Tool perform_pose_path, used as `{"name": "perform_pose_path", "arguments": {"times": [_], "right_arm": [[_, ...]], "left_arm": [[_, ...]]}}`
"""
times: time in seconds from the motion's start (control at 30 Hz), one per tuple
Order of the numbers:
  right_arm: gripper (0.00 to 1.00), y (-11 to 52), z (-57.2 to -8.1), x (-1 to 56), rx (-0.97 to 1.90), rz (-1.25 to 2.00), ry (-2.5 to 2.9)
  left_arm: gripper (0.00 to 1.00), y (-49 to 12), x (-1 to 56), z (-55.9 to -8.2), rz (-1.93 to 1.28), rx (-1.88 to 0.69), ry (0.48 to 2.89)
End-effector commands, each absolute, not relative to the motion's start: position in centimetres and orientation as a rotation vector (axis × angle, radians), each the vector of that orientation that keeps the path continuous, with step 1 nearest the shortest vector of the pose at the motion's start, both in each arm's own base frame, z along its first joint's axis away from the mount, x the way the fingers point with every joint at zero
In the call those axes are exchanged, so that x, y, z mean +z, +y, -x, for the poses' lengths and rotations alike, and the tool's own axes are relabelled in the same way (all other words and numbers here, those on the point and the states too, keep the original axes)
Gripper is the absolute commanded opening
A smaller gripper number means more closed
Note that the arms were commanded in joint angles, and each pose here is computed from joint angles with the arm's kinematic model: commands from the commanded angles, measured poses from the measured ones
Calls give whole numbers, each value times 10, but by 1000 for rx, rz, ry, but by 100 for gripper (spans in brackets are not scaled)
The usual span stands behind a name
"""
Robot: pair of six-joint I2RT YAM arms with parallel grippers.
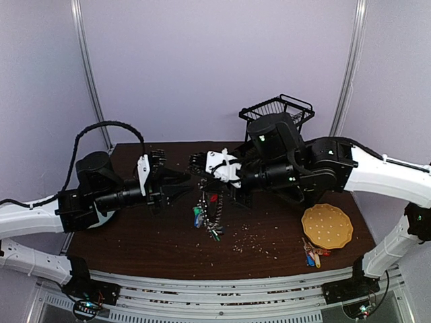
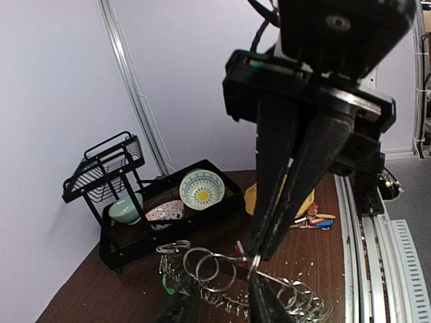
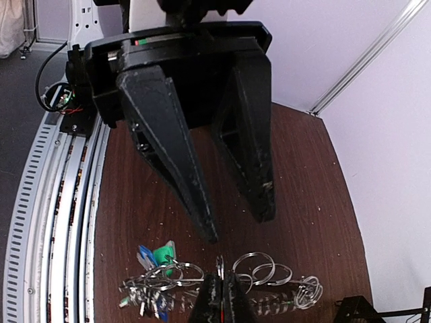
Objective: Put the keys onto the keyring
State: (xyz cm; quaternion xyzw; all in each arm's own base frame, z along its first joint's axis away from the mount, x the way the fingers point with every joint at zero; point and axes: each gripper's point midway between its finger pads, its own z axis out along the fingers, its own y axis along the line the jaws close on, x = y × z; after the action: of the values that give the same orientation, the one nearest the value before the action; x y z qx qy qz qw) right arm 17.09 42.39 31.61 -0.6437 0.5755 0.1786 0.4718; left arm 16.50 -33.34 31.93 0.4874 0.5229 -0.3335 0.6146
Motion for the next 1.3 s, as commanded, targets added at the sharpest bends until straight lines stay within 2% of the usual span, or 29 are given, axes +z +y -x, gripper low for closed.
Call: {"name": "perform_pose_path", "arguments": {"times": [0.0, 0.1, 0.33, 0.63, 0.73, 0.8, 0.9, 1.0, 1.1, 1.27], "right_arm": [[0, 422, -177, 328, 341, 1564, 1380], [0, 425, -175, 328, 343, 1568, 1371], [0, 430, -170, 328, 360, 1580, 1345], [0, 435, -164, 332, 397, 1583, 1317], [0, 436, -163, 333, 403, 1580, 1311], [0, 436, -162, 334, 409, 1580, 1307], [0, 437, -162, 334, 410, 1579, 1306], [0, 438, -162, 334, 412, 1577, 1308], [0, 438, -163, 335, 412, 1571, 1307], [0, 438, -162, 338, 436, 1553, 1301]], "left_arm": [[25, -342, 315, -159, -1219, -773, 1178], [23, -345, 317, -153, -1246, -796, 1151], [25, -350, 317, -155, -1234, -818, 1151], [8, -352, 316, -165, -1202, -786, 1179], [7, -351, 315, -167, -1198, -781, 1191], [12, -351, 314, -169, -1192, -771, 1200], [13, -351, 315, -170, -1186, -769, 1198], [11, -351, 315, -169, -1185, -771, 1196], [0, -351, 314, -169, -1187, -772, 1198], [0, -349, 318, -168, -1170, -780, 1183]]}}
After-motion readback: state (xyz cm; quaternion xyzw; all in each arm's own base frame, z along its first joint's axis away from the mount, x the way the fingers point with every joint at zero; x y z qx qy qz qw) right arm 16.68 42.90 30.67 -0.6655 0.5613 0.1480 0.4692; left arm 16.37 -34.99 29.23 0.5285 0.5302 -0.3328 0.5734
